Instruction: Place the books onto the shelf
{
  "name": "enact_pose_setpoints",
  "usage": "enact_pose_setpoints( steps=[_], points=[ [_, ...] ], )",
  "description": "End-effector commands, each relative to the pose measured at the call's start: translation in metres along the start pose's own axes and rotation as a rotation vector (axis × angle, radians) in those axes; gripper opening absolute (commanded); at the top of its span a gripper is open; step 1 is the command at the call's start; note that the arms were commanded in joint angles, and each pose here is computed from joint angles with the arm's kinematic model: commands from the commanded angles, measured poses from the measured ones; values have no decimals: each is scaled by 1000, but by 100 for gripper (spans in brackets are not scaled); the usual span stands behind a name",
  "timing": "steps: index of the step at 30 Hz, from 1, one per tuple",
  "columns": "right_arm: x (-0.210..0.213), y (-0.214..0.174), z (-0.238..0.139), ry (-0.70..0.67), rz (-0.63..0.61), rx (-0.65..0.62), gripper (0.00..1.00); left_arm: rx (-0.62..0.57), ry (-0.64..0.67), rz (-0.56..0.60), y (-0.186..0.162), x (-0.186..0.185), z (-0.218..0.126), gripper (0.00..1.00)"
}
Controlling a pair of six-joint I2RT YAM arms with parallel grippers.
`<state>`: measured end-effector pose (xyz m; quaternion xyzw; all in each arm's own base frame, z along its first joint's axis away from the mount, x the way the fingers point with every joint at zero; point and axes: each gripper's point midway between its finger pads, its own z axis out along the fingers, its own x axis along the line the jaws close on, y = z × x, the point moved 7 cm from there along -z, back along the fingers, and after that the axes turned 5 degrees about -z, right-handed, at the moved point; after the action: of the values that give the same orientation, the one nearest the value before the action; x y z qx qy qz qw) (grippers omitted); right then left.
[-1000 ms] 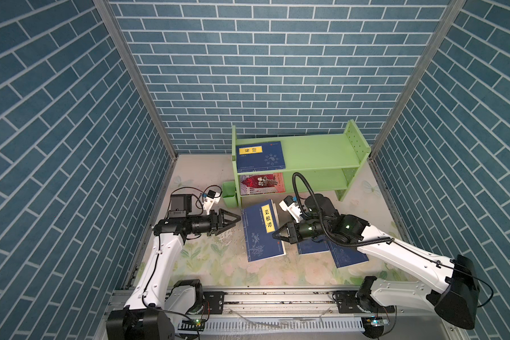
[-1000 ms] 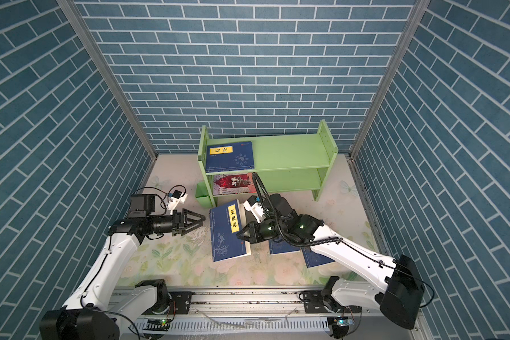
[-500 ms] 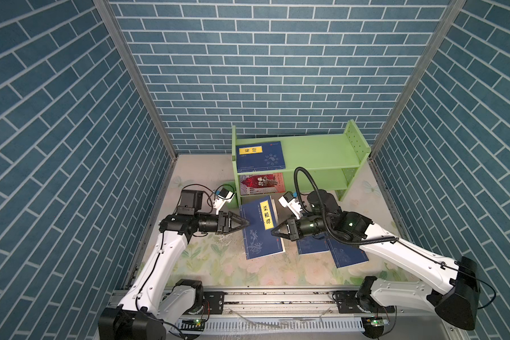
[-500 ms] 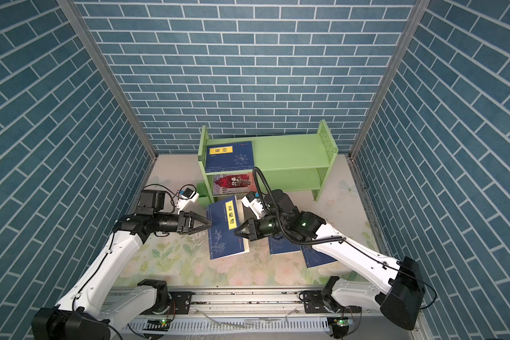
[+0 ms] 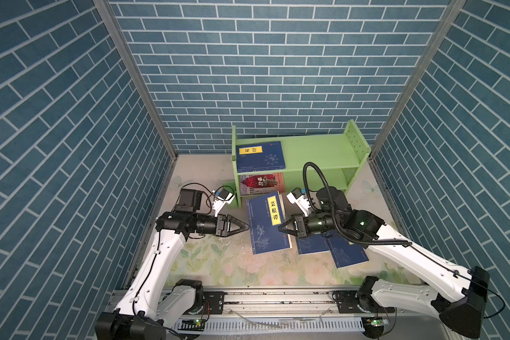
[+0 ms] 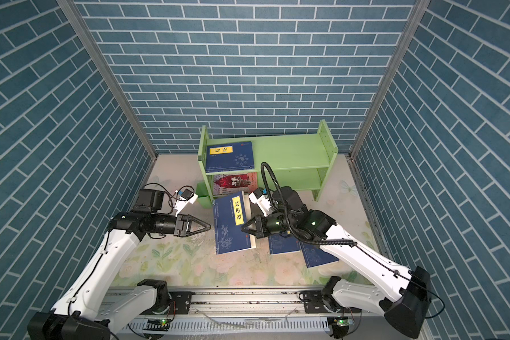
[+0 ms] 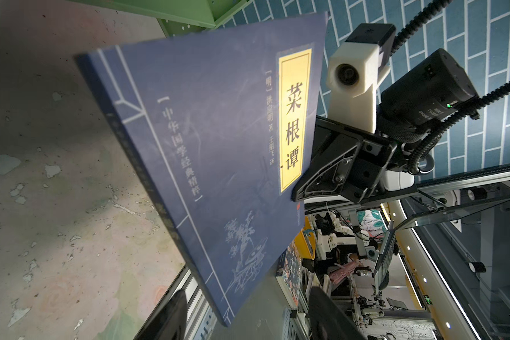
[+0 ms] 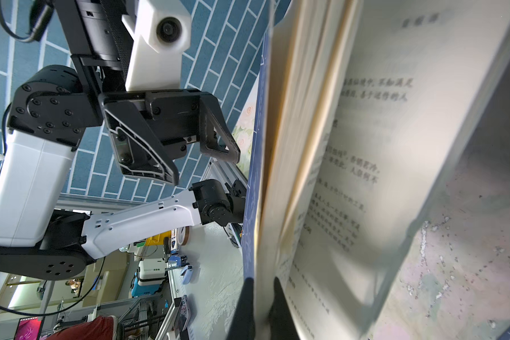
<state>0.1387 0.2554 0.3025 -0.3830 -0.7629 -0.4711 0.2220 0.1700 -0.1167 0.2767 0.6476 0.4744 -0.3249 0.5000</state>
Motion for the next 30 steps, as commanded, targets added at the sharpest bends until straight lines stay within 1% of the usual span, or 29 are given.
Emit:
enact_pose_setpoints(
  steps=[1,7,12,15,19,21,24,28,29,30],
  points=[
    [23,13,-17,70,-103,-56,0,-19,-8,32,6,-3,0,68],
    [33,18,-19,133,-129,-74,0,-37,-75,67,19,-10,1,74],
    [37,24,-18,162,-137,-85,0,-20,-100,72,28,-10,8,74],
    [41,28,-19,181,-145,-91,0,-13,-96,58,30,-6,10,73],
    [42,31,-16,198,-147,-81,0,-20,-110,57,37,-13,12,65],
    [41,32,-12,205,-144,-70,0,-33,-128,60,41,-19,12,58],
    [37,35,-5,206,-135,-59,0,-47,-143,69,48,-29,14,42],
    [30,39,3,194,-118,-47,0,-53,-140,67,54,-37,15,14],
    [28,41,3,185,-112,-50,6,-57,-138,70,56,-40,14,6],
    [26,43,2,170,-106,-59,14,-62,-135,75,57,-42,13,0]
  ],
)
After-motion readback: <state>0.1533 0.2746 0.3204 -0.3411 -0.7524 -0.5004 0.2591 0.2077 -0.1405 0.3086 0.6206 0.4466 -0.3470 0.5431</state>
